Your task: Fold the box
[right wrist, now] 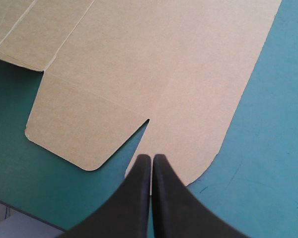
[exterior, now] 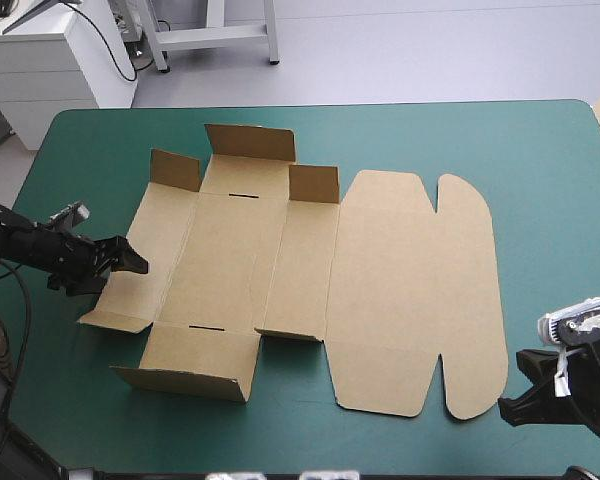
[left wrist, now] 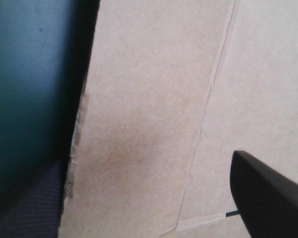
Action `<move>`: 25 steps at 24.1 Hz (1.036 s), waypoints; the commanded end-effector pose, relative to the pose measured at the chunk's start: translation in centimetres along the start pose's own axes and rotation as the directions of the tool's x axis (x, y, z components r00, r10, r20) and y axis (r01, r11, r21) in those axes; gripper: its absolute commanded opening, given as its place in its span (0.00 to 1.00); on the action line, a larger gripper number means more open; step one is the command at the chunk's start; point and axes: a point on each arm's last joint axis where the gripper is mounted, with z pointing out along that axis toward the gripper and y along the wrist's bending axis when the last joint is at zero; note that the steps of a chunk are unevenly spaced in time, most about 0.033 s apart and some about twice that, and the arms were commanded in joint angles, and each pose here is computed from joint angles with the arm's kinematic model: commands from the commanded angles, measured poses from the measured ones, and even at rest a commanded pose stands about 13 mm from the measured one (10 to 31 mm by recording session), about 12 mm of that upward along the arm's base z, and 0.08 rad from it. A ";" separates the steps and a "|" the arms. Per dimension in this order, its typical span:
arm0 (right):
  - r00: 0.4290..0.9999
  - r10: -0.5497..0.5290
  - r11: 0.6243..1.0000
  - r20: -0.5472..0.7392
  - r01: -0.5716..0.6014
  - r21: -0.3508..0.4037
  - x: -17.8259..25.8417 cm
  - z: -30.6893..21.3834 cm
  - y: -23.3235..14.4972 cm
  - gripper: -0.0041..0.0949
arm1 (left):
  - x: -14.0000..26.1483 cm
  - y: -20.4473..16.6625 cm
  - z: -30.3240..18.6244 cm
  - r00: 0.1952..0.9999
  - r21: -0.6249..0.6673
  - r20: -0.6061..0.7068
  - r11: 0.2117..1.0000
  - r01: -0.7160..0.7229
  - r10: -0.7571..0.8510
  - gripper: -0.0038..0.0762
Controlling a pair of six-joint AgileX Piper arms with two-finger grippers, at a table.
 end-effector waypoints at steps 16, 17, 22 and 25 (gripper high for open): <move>1.000 0.008 1.000 0.024 -0.008 0.007 -0.5 -0.3 0.0 0.04 | 0.6 -2.5 -0.9 0.998 0.056 -0.052 0.998 -0.018 0.021 0.57; 1.000 0.008 1.000 0.027 -0.008 0.006 -0.5 -0.3 0.0 0.04 | 0.6 -3.3 -0.3 0.996 0.055 -0.072 0.998 -0.040 0.044 0.57; 0.999 0.016 1.000 0.036 -0.016 0.003 -0.6 -0.4 0.0 0.04 | 0.6 -5.5 0.9 0.991 0.089 -0.097 0.993 -0.078 0.086 0.41; 0.999 0.018 1.000 0.036 -0.018 0.003 -0.6 -0.4 0.0 0.04 | 0.5 -5.6 0.8 0.993 0.104 -0.088 0.992 -0.069 0.078 0.10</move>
